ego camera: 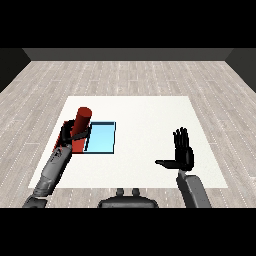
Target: Pick the red can and put it in the red box
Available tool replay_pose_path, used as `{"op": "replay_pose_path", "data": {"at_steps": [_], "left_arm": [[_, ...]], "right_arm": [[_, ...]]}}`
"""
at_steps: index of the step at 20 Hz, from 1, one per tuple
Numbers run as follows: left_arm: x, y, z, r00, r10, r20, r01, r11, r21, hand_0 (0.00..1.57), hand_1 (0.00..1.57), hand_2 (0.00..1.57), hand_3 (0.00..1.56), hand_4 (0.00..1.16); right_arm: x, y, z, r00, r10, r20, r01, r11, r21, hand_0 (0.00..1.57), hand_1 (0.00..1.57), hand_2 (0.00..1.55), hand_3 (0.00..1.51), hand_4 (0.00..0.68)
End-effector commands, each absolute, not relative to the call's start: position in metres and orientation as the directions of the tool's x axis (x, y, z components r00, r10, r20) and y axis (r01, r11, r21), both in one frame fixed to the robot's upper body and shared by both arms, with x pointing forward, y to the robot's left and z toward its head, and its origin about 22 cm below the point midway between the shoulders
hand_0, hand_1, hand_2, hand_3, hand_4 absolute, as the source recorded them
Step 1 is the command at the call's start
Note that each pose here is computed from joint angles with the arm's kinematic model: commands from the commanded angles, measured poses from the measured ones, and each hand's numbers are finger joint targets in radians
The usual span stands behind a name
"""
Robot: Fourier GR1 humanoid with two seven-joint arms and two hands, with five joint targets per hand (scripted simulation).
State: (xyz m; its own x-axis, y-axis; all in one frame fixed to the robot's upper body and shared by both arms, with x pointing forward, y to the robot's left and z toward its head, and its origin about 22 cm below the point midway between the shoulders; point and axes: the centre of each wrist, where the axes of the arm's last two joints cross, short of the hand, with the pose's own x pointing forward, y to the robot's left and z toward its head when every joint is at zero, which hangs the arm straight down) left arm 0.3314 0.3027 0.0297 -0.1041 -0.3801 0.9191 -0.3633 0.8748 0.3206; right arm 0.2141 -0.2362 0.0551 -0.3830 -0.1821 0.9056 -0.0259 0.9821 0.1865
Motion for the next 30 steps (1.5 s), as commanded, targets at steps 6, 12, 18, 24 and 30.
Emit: {"op": "replay_pose_path", "data": {"at_steps": [6,12,18,24,30], "left_arm": [[0.338,0.384,-0.010,0.331,-0.499,0.801,-0.362,0.717,0.595,1.57,1.57,1.52,1.43,1.02],[0.329,0.401,-0.037,0.553,-0.490,0.674,-0.271,0.659,0.702,0.63,0.63,0.60,0.00,0.77],[0.321,0.390,-0.061,0.579,-0.501,0.643,-0.160,0.704,0.692,0.88,0.88,0.93,0.78,0.52],[0.323,0.410,-0.047,0.652,-0.515,0.556,-0.084,0.680,0.728,0.00,0.00,0.00,0.00,0.00],[0.346,0.402,-0.019,0.151,-0.230,0.961,-0.427,0.862,0.273,0.00,0.00,0.00,0.00,0.00]], "right_arm": [[0.226,-0.246,0.035,-0.360,-0.165,0.918,0.039,0.981,0.192,0.00,0.00,0.00,0.00,0.000],[0.245,-0.238,0.035,-0.374,-0.130,0.918,0.031,0.988,0.153,0.00,0.00,0.00,0.00,0.000],[0.265,-0.236,0.016,-0.359,-0.142,0.922,0.023,0.987,0.161,0.00,0.00,0.00,0.00,0.000],[0.259,-0.233,0.007,-0.369,-0.165,0.915,0.022,0.982,0.186,0.00,0.00,0.00,0.00,0.000],[0.259,-0.232,0.021,-0.380,-0.194,0.904,-0.016,0.979,0.203,0.00,0.00,0.00,0.00,0.000]]}}
